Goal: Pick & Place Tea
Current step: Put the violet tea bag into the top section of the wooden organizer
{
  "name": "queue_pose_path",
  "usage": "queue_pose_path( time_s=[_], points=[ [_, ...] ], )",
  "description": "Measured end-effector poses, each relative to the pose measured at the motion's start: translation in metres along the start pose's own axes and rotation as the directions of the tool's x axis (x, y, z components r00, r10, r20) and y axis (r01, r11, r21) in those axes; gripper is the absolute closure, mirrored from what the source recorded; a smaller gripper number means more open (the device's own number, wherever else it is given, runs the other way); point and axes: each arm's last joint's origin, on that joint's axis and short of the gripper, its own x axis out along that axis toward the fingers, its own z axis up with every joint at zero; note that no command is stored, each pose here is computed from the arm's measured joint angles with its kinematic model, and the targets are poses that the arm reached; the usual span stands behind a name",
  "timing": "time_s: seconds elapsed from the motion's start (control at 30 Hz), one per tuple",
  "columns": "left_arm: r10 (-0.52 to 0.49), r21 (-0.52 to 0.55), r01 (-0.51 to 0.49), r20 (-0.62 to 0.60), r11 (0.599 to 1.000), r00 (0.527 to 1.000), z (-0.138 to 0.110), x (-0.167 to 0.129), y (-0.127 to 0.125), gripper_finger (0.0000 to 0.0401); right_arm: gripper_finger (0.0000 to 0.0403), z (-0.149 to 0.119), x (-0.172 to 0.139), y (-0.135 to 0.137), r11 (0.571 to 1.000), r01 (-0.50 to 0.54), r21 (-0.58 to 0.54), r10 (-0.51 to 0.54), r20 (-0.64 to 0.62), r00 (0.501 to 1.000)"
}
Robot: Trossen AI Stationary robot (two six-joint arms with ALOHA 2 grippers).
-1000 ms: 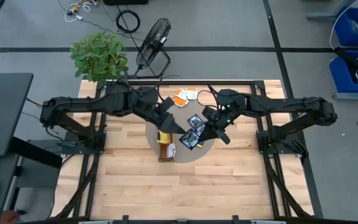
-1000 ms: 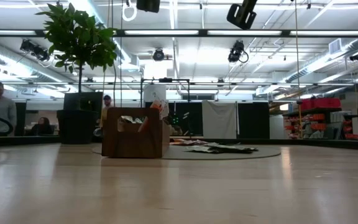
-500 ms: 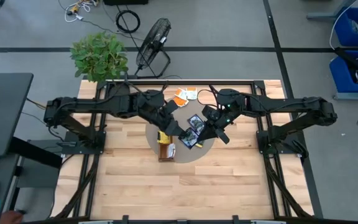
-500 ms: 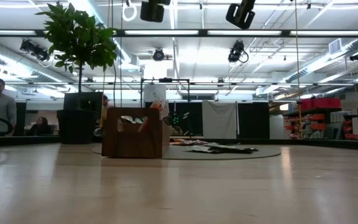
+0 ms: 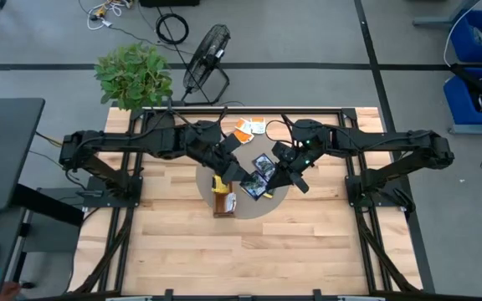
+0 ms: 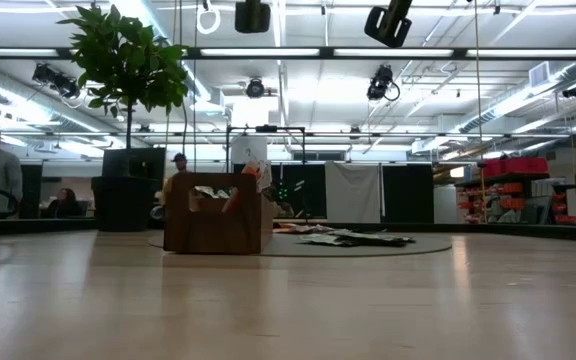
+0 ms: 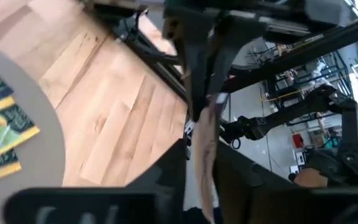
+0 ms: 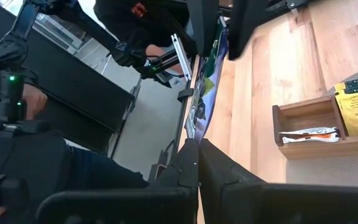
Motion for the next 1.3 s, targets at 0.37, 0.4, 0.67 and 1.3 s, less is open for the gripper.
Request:
queue_pose_path(
  time_s=[0.37, 0.4, 0.67, 1.3],
  points=[
    [0.013, 0.045, -0.015, 0.039, 0.999, 0.999, -0.001, 0.001, -0.003, 0.0398, 0.0403, 0.000, 0.000, 0.000, 1.000, -0.005, 0.001, 0.005, -0.005, 1.000],
    [0.014, 0.045, -0.016, 0.040, 0.999, 0.999, -0.001, 0.001, -0.003, 0.0398, 0.0403, 0.000, 0.000, 0.000, 1.000, -0.005, 0.002, 0.005, -0.005, 1.000],
    [0.079, 0.033, -0.081, 0.051, 0.996, 0.996, -0.005, 0.002, -0.001, 0.0399, 0.0385, 0.000, 0.000, 0.000, 1.000, 0.005, 0.000, -0.005, 0.001, 1.000],
    [0.519, -0.185, -0.505, 0.039, 0.843, 0.854, -0.024, -0.005, 0.025, 0.0400, 0.0283, 0.000, 0.000, -0.001, 0.999, 0.026, 0.026, -0.027, 0.012, 1.000]
  ],
)
